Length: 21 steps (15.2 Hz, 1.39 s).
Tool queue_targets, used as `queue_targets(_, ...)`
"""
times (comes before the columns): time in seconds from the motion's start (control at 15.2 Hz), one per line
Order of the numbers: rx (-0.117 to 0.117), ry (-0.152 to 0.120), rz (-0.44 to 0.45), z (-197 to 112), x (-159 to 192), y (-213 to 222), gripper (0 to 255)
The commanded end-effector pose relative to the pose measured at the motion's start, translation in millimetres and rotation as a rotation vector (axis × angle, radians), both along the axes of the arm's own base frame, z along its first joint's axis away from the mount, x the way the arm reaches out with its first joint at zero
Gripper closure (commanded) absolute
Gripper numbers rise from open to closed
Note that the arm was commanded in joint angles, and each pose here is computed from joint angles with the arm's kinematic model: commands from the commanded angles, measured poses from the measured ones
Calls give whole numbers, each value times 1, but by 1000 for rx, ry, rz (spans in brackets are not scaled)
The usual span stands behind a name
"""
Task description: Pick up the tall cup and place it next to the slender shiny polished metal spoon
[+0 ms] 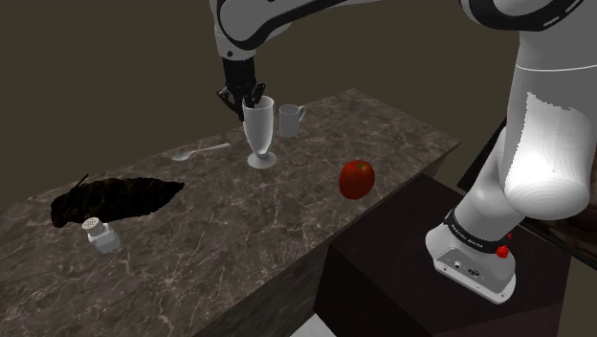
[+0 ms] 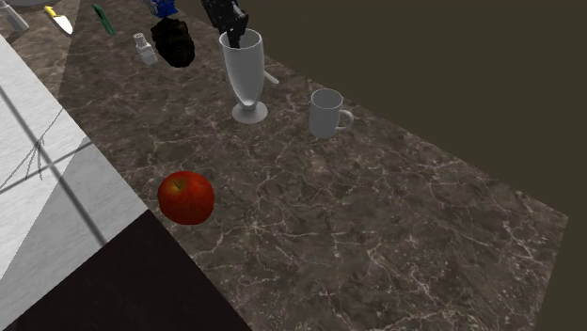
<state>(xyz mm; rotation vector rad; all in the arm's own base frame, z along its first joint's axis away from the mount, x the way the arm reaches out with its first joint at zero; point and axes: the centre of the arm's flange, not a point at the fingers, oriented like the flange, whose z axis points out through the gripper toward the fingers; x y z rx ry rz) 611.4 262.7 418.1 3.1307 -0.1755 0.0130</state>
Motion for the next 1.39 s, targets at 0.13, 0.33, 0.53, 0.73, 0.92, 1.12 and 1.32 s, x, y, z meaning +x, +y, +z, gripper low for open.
queue_targets(0.13,0,-1,0,0,0,0,255)
queue_targets(0.33,0,-1,0,0,0,0,0)
queue_targets(0.53,0,-1,0,0,0,0,0)
queue_targets(0.73,0,-1,0,40,0,0,0)
queue_targets(0.92,0,-1,0,50,0,0,0)
queue_targets(1.12,0,-1,0,50,0,0,0)
queue_targets(1.32,0,-1,0,50,0,0,0)
